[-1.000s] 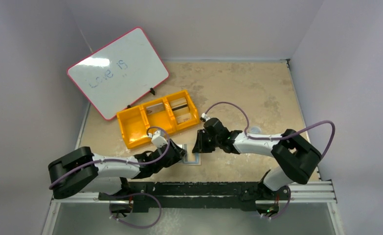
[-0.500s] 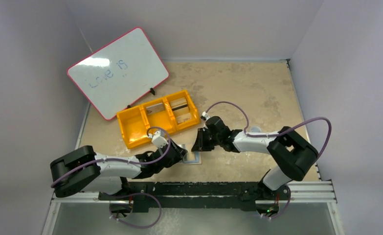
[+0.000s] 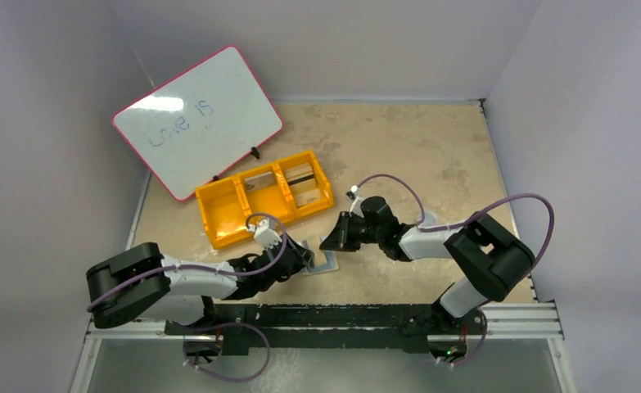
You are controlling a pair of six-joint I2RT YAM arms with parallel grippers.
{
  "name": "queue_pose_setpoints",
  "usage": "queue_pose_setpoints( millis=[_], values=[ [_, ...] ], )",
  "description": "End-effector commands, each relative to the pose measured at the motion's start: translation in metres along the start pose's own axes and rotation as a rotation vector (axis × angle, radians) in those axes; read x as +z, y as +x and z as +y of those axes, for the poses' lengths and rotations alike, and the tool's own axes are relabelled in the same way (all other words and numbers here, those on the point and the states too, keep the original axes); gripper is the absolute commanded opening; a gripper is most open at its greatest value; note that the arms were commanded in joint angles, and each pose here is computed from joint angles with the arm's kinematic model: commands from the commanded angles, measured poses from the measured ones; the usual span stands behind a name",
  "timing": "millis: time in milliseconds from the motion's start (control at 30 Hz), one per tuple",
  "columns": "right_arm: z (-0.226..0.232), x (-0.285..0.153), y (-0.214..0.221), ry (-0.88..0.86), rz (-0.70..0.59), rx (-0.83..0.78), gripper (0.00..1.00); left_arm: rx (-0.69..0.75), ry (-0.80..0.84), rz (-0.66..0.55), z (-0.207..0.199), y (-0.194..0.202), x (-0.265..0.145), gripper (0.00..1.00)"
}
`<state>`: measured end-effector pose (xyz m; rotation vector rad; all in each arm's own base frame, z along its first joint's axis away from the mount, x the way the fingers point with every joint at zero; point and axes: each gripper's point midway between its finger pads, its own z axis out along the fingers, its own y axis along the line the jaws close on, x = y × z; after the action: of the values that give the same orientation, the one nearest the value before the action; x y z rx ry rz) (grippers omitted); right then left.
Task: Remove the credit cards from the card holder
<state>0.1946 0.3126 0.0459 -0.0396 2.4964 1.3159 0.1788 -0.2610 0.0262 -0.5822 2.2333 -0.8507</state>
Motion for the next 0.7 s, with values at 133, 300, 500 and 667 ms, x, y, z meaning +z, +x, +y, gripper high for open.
queue_pose_setpoints(
  millis=[133, 300, 500, 667],
  values=[
    [0.022, 0.002, 0.001, -0.081, 0.022, -0.024, 0.15, 0.056, -0.085, 0.046, 0.028, 0.013, 0.0, 0.32],
    [0.023, 0.009, 0.002, -0.107, 0.04, -0.023, 0.12, 0.042, -0.08, 0.025, 0.028, 0.008, -0.003, 0.31],
    [0.008, 0.011, 0.002, -0.017, 0.05, -0.021, 0.0, 0.042, -0.079, 0.017, 0.028, 0.006, -0.003, 0.31],
    [0.016, 0.005, 0.001, -0.052, 0.034, -0.031, 0.0, 0.041, -0.08, 0.009, 0.028, 0.004, -0.003, 0.31]
  ],
)
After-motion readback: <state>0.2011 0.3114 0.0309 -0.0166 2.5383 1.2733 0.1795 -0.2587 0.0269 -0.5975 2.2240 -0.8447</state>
